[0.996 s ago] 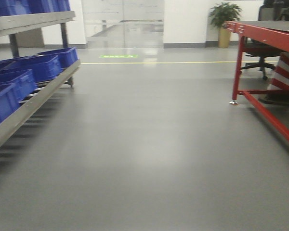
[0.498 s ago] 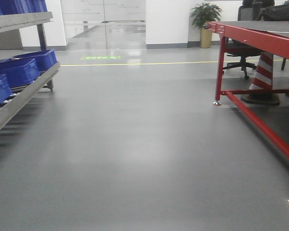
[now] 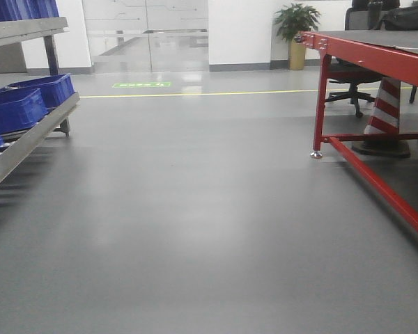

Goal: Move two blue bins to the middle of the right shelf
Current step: 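Drive the base to the other shelf carrying the cyan bin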

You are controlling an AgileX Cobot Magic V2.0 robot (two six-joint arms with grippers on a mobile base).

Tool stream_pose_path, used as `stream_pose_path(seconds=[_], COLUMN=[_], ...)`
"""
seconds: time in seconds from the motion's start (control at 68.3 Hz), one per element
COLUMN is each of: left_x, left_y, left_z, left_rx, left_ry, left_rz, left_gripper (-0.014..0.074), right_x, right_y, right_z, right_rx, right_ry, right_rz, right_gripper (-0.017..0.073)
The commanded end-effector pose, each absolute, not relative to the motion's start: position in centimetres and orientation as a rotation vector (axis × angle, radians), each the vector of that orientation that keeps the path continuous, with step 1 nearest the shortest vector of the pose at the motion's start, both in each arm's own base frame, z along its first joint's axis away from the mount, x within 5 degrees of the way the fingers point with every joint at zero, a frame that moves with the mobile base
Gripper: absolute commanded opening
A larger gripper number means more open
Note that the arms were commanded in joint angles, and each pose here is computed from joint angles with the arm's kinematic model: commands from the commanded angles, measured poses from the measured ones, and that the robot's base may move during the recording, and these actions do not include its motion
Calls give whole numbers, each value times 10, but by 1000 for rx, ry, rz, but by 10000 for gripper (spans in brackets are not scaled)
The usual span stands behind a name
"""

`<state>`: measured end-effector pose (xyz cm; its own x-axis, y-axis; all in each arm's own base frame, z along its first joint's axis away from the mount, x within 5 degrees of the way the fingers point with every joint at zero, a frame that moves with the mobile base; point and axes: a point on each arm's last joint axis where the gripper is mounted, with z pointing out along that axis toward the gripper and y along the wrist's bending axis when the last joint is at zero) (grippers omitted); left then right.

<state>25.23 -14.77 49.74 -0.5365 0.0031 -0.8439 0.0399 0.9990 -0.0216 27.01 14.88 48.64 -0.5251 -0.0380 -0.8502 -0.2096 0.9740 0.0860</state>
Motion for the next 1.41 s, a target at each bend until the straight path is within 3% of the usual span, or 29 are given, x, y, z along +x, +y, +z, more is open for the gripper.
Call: stream_pose_path(seconds=[0.0,1.391], left_x=[248,250], left_y=[-148,-150], left_z=[506,507], left_rx=[41,52], left_ry=[2088,2062], left_rz=[-78,-94], left_gripper=[-111,-111], right_x=[267,267], right_y=[148,148], right_z=[500,500], right_rx=[-179,-179], right_ry=[2023,2023], right_rz=[259,259], right_gripper=[-162,-162])
